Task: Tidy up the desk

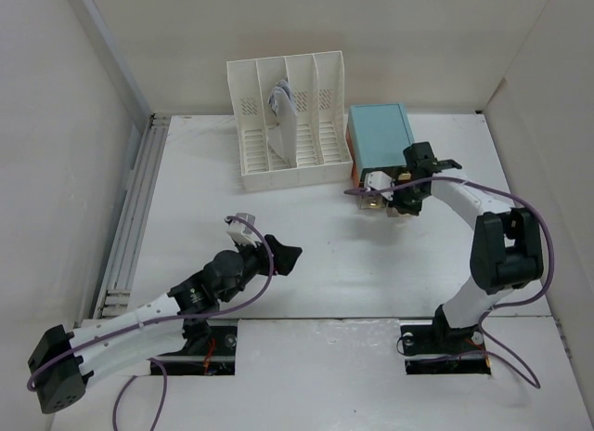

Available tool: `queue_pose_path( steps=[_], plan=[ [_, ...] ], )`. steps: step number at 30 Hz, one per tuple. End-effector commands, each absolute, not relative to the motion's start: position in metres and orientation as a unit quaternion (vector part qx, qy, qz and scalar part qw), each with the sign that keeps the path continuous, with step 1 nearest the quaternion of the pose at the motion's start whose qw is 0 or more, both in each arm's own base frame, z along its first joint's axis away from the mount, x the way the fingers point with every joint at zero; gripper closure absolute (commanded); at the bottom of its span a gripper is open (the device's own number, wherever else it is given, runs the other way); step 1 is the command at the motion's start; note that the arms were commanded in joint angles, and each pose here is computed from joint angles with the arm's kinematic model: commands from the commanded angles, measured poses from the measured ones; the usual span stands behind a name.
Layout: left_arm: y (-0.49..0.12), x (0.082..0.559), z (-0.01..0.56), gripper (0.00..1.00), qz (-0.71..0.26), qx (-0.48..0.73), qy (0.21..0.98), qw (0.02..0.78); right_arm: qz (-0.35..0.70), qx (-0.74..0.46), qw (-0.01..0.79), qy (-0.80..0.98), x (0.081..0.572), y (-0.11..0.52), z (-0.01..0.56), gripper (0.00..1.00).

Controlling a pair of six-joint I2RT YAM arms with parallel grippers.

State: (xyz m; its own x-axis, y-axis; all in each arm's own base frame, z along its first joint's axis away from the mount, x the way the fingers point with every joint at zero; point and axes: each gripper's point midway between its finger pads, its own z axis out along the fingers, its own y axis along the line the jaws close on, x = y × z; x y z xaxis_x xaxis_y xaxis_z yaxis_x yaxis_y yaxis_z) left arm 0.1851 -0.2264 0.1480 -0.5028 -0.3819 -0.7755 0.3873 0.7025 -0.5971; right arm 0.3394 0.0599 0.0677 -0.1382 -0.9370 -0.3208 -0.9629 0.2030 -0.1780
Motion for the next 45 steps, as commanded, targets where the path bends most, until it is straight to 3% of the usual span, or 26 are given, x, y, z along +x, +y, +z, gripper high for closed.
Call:
queue_pose_path(
  steps=[1, 12, 16, 20, 21, 25, 26, 32, 36, 40, 45],
  plan=[
    [-0.231, 0.187, 0.154, 0.17, -0.394, 0.006, 0.766, 0.507, -0.069, -0.559, 0.260, 0.784, 0.394, 0.049, 0.077, 1.00],
    [-0.291, 0.199, 0.159, 0.17, -0.501, -0.040, 0.732, 0.460, -0.175, -0.488, 0.321, 0.792, 0.432, 0.044, 0.086, 1.00],
    [-0.340, 0.205, 0.170, 0.24, -0.554, -0.017, 0.714, 0.428, -0.196, -0.468, 0.334, 0.795, 0.440, 0.038, 0.089, 1.00],
    [-0.379, 0.218, 0.170, 0.48, -0.605, 0.001, 0.691, 0.396, -0.208, -0.451, 0.343, 0.797, 0.440, 0.034, 0.090, 1.00],
    [-0.392, 0.226, 0.168, 0.61, -0.622, -0.002, 0.683, 0.383, -0.205, -0.452, 0.350, 0.795, 0.437, 0.036, 0.095, 1.00],
    [-0.418, 0.242, 0.163, 0.88, -0.635, 0.013, 0.673, 0.378, -0.142, -0.480, 0.366, 0.785, 0.422, 0.053, 0.102, 1.00],
    [-0.427, 0.246, 0.144, 0.99, -0.625, 0.015, 0.690, 0.365, -0.123, -0.491, 0.373, 0.777, 0.420, 0.061, 0.110, 1.00],
    [-0.471, 0.288, 0.136, 1.00, -0.595, 0.032, 0.709, 0.376, 0.061, -0.522, 0.408, 0.746, 0.380, 0.099, 0.170, 0.99],
    [-0.488, 0.314, 0.119, 1.00, -0.561, 0.030, 0.737, 0.376, 0.102, -0.531, 0.469, 0.698, 0.358, 0.121, 0.235, 0.57],
    [-0.502, 0.341, 0.096, 1.00, -0.513, 0.022, 0.774, 0.370, 0.093, -0.512, 0.540, 0.662, 0.335, 0.122, 0.305, 0.53],
    [-0.506, 0.347, 0.073, 1.00, -0.476, 0.021, 0.806, 0.350, 0.076, -0.489, 0.584, 0.643, 0.323, 0.118, 0.341, 0.49]
  ],
)
